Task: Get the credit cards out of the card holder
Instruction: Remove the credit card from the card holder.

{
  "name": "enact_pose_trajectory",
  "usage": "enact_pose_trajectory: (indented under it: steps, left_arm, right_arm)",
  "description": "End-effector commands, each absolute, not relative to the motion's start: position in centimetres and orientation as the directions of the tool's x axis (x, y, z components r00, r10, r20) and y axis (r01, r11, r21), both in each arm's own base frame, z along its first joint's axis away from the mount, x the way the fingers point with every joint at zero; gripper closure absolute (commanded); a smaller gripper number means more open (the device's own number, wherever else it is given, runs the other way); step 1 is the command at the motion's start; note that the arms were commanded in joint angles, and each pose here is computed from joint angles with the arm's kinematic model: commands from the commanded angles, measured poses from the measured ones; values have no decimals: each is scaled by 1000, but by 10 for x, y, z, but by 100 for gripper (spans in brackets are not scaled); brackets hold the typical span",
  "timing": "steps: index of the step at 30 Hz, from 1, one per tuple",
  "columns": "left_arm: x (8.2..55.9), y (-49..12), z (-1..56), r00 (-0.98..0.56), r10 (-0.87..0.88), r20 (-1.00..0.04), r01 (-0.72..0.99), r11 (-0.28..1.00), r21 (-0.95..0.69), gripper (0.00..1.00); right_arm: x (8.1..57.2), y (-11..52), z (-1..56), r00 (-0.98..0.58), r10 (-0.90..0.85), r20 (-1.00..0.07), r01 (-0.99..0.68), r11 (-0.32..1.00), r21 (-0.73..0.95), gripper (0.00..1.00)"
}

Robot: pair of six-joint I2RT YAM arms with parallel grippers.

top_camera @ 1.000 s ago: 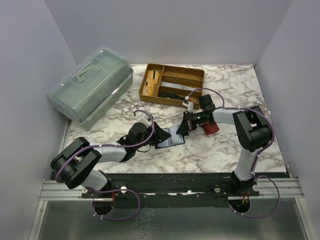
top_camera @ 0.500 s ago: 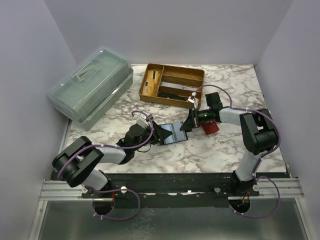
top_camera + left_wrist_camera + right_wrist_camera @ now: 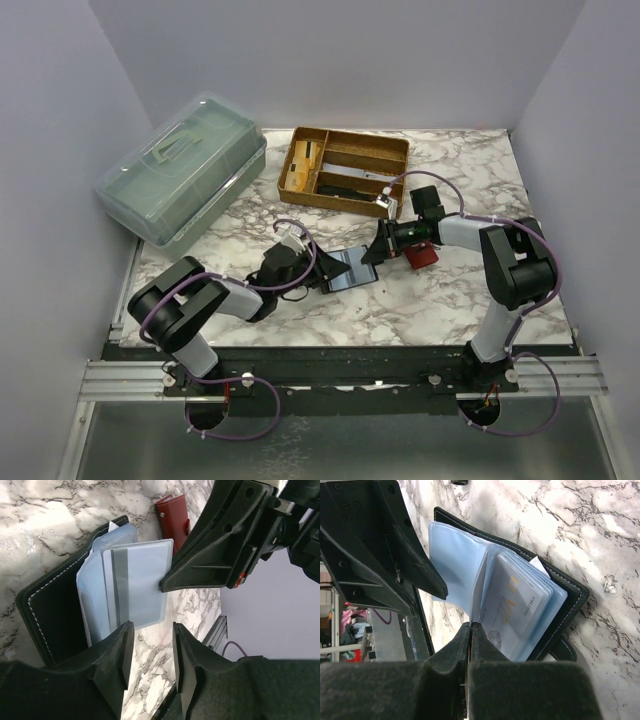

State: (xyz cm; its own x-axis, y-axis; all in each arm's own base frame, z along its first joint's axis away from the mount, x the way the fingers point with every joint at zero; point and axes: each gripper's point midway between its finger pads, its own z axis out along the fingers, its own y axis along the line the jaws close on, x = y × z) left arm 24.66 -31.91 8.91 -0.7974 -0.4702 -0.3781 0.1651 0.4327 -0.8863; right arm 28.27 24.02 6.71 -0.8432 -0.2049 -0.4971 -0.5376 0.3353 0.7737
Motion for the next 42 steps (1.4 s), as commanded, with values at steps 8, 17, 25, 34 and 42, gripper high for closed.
enact_pose_trajectory:
  steps: [8,17,25,34,42]
  left_arm:
    - [255,-325,68,-808,-479,-343,109,451,-886,59]
    - [257,-325,61,-805,-479,-350,104,468,-878,58]
    - [257,-317,62,-798,-499,-339,88,460,-884,41]
    - [259,-304,61,-781,-546,-303,44,435,-899,33]
    - [256,-288,68,-737,-631,-241,-23,379,-925,32]
  right_arm:
    - [286,239,60,-839,-224,-496,-544,371,753,100]
    - [279,251,74,-838,-227,-497,-545,284,789,87]
    - [252,294,83,-778,-348,-524,-603,175,779,70]
    - [249,295,68,-791,-366,-491,-585,215,782,59]
    - [243,295,70,-789,-372,-489,-579,183,794,59]
